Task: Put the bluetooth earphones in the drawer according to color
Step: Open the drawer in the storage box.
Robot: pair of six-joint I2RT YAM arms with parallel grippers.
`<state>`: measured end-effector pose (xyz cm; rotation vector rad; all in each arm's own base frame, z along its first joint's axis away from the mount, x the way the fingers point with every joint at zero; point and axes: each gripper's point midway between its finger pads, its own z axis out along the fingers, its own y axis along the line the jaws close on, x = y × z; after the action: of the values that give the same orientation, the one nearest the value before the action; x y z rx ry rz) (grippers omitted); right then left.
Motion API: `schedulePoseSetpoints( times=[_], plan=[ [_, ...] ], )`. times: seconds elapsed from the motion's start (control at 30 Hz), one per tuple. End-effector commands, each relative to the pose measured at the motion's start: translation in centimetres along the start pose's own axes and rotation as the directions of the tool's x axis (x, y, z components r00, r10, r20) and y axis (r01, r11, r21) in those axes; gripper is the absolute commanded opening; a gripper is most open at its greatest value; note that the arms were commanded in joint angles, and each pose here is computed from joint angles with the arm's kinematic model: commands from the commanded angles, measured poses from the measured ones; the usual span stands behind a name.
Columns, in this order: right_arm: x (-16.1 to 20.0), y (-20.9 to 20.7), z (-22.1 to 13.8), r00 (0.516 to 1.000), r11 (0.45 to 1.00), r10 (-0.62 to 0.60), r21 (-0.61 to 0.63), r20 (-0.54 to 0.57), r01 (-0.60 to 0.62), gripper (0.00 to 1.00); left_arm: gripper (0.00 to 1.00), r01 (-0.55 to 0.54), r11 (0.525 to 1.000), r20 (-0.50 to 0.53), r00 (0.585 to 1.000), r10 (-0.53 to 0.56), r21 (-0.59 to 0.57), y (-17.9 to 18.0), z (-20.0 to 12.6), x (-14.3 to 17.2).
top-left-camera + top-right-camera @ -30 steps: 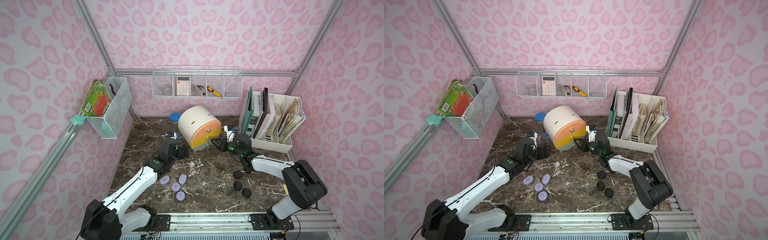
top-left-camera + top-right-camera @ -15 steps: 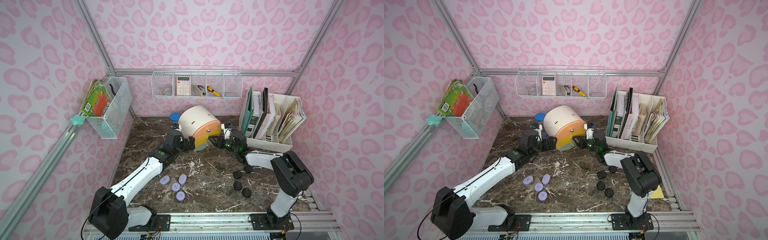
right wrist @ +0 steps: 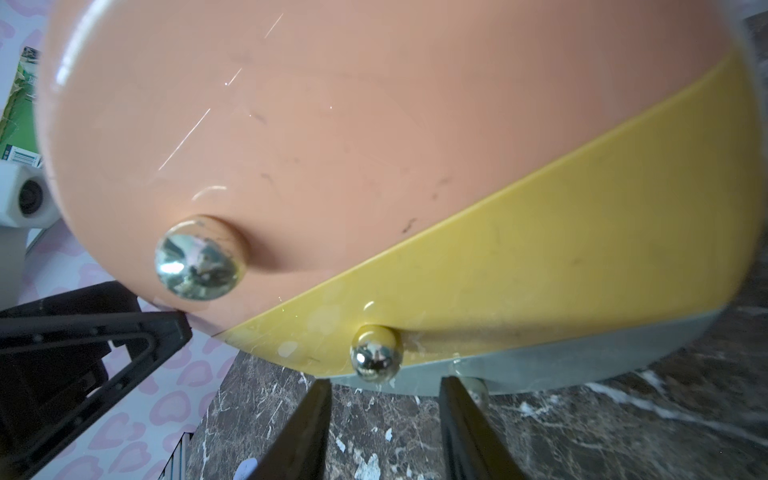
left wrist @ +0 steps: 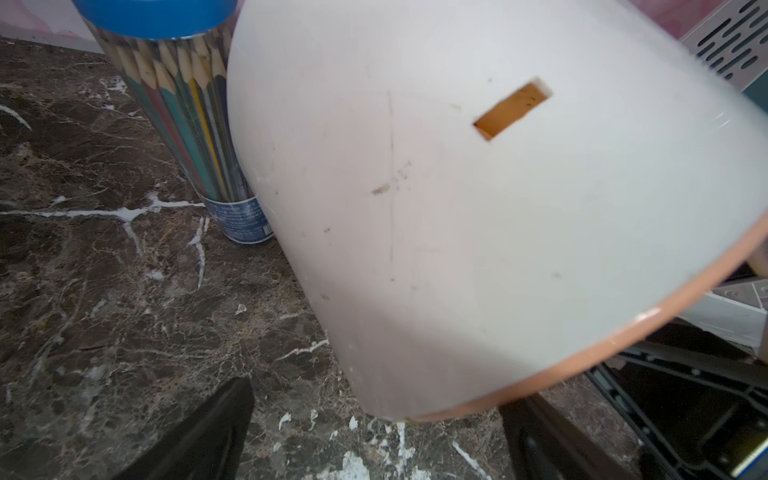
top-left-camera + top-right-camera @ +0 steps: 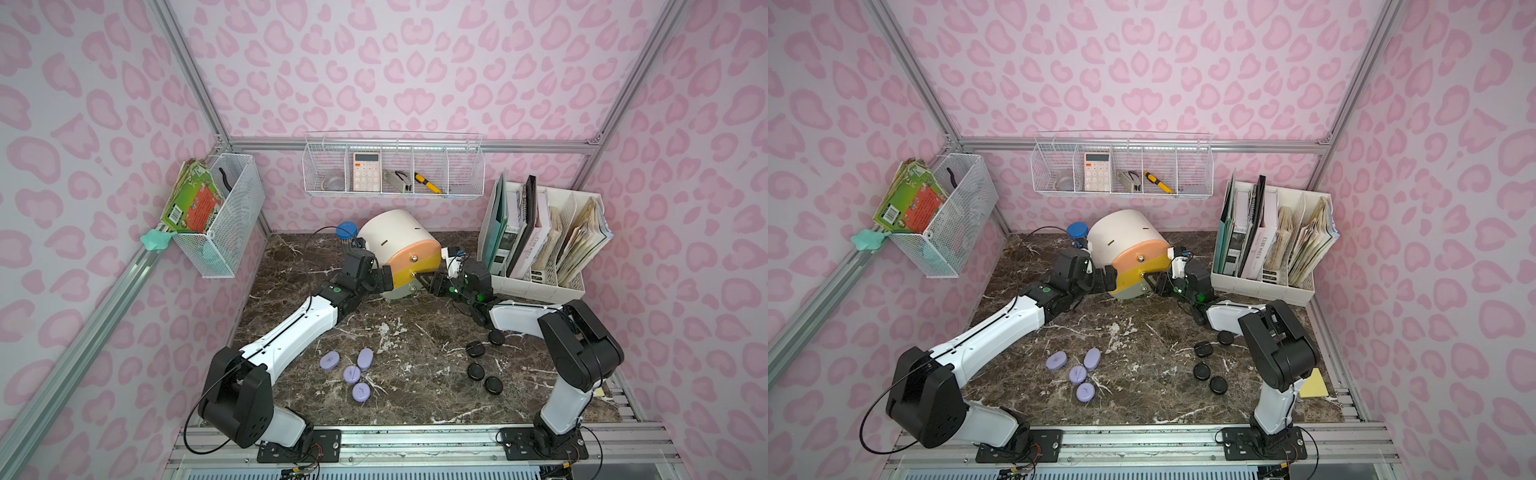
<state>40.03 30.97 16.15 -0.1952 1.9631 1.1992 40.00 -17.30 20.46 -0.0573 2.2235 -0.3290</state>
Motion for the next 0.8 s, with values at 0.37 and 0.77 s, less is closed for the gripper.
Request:
schedulePoseSetpoints(
  times=[0.37,0.77],
  plan=[
    [-0.4,1.3,2.5,1.000,1.000,0.001,-0.004,0.002,-0.001,0.40,0.97,0.009,1.000,-0.009,1.000,-0.008,0.029,-0.4,-0.2,0.1],
    [-0.3,0.6,3.1,1.000,0.998,0.016,0.067,0.004,-0.016,0.29,0.97,0.030,0.999,-0.025,0.999,-0.030,-0.021,0.2,0.0,0.1]
  ],
)
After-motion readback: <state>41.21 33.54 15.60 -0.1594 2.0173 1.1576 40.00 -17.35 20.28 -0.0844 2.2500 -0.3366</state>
